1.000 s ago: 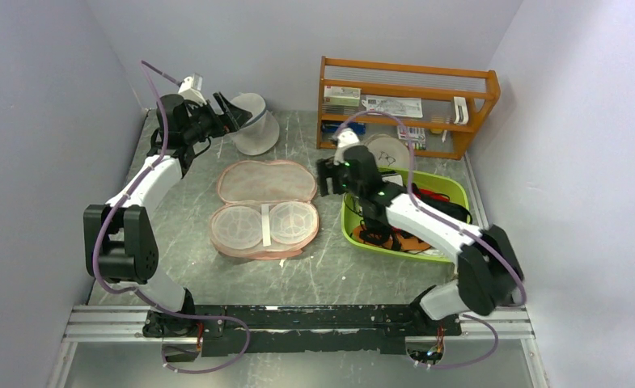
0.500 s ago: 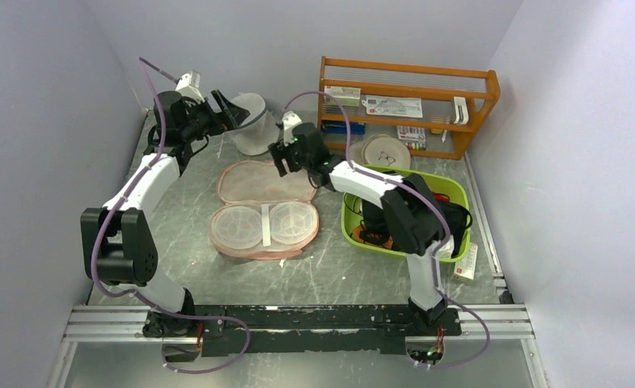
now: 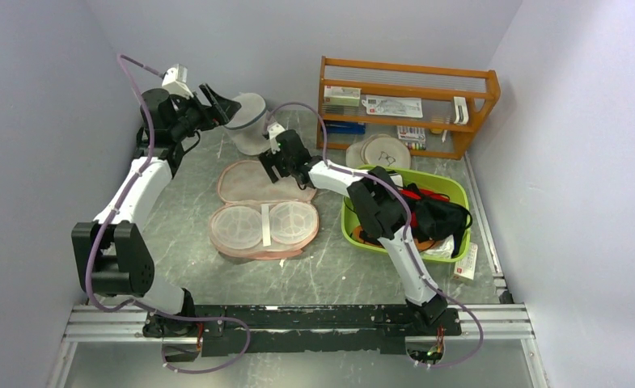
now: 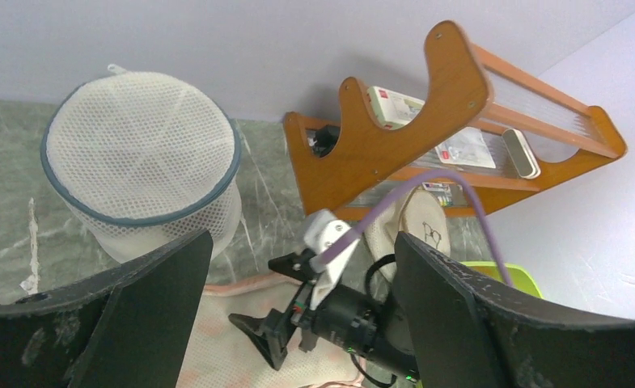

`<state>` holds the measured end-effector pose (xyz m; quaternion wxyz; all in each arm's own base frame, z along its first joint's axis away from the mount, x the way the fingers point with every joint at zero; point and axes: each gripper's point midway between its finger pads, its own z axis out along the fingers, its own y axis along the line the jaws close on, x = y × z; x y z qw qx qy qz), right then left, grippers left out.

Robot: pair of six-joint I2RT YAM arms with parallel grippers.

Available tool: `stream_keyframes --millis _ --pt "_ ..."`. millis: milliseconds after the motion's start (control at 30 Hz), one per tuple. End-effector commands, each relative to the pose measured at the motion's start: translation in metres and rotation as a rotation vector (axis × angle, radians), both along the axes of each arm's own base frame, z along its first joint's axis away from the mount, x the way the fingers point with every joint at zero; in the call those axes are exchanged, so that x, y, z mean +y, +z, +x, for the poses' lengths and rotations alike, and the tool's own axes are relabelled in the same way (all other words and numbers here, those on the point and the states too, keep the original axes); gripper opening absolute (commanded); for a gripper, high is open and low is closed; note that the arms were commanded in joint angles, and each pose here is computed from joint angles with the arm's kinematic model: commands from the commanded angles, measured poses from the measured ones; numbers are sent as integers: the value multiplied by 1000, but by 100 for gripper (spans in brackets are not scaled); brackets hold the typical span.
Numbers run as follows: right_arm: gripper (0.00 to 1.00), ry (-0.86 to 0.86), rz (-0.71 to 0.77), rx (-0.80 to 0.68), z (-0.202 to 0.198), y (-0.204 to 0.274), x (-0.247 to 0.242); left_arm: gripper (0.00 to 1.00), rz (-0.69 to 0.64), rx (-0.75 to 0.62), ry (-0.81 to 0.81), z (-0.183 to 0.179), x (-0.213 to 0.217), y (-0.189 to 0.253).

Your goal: Unzip the laundry bag and remove the bra

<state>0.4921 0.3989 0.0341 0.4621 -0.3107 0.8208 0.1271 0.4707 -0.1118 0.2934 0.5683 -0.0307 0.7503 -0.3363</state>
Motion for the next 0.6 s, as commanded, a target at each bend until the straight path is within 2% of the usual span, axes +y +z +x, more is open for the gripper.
stream_keyframes --millis 0,133,267,467,567 --pt "80 23 -53 -12 8 -8 -1 95 10 -117 9 -10 1 35" --pt "80 67 -49 23 7 -24 0 95 -4 -72 -13 -6 -2 26" --pt "73 129 -35 102 -4 -49 4 94 -50 -107 -31 -12 -3 37" --pt "47 178 22 151 -17 -44 13 94 -67 -107 -21 -12 4 40" --pt "28 181 30 128 -14 -25 16 94 -80 -85 -30 -9 3 35"
